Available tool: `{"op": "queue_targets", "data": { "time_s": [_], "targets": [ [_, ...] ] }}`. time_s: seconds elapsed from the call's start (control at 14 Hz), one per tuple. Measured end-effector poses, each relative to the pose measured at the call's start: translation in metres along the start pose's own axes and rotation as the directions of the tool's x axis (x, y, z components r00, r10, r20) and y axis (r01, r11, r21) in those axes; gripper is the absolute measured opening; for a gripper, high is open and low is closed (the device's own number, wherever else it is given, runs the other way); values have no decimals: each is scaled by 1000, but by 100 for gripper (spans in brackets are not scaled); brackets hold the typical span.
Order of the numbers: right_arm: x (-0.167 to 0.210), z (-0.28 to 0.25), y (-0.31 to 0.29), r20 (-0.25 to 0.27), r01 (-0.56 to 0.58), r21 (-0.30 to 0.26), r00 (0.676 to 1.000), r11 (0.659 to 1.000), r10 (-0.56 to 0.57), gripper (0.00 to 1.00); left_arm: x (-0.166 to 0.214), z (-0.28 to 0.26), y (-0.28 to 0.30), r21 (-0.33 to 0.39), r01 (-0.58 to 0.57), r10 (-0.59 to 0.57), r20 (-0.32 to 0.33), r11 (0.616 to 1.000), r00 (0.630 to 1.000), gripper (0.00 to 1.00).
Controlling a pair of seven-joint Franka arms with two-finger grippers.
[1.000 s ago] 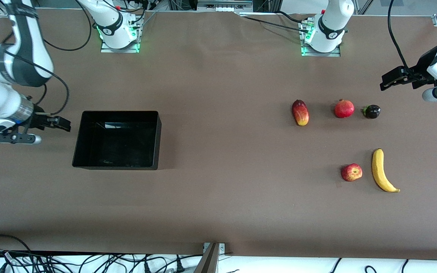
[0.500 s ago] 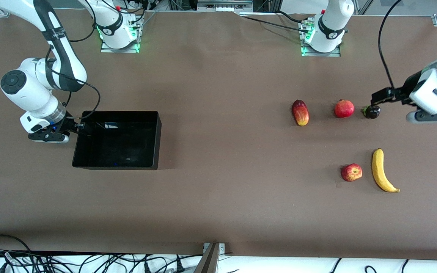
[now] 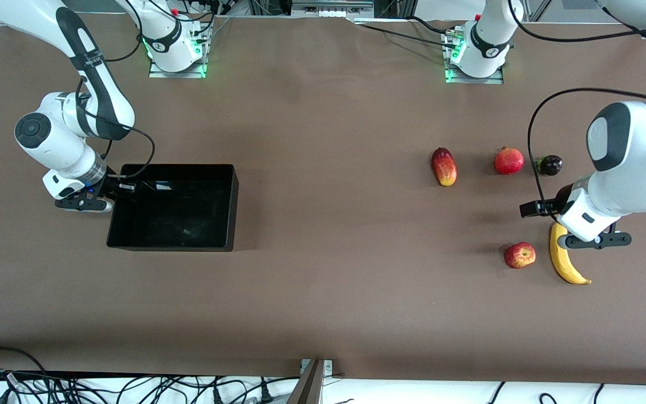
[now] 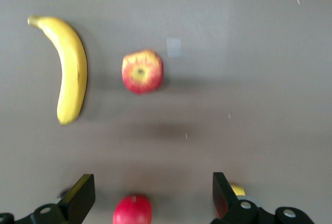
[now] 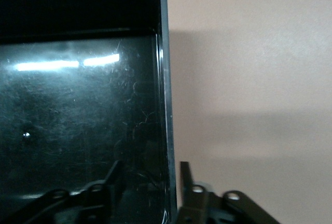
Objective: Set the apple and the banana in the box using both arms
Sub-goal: 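Grasp the small red apple with the left gripper while the right gripper holds the box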
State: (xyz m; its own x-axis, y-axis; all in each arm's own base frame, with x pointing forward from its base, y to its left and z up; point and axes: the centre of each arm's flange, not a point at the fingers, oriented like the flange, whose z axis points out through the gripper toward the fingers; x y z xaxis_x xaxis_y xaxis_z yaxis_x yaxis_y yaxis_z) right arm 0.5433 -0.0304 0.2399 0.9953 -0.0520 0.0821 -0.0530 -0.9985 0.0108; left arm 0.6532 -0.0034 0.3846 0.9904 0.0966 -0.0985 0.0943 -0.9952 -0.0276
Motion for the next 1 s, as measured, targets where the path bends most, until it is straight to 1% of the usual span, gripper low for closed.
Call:
{"op": "queue_targets", "data": {
  "time_s": [0.14,0.21,0.29,0.43,0.57,0.64,0.86,1.0],
  "targets": [
    [-1,3,0,5,2,0,1000,1000,-2,17,17,29,-6,2,10,-10,-41,1000,999,100],
    [-1,3,0,6,4,0,1000,1000,-4,7,25,48,-9,2,16,-16,-58,1000,998,100],
    [-1,3,0,5,8,1,1000,1000,-8,5,33,68,-13,3,21,-21,-71,1000,997,100],
    [2,-1,-1,-4,24,1,1000,1000,-24,5,45,108,-15,6,25,-24,-95,1000,995,100],
    [11,-14,-12,-25,58,5,998,998,-58,5,51,139,-17,8,27,-26,-104,1000,994,100],
    [19,-24,-23,-21,78,11,997,997,-78,5,52,149,-18,9,29,-28,-106,1000,994,100],
    [45,-75,-73,35,139,30,989,990,-140,5,55,164,-24,9,37,-36,-111,999,993,100],
    [56,-111,-114,52,119,36,991,992,-121,5,57,170,-27,8,41,-39,-129,999,991,100]
  ]
}}
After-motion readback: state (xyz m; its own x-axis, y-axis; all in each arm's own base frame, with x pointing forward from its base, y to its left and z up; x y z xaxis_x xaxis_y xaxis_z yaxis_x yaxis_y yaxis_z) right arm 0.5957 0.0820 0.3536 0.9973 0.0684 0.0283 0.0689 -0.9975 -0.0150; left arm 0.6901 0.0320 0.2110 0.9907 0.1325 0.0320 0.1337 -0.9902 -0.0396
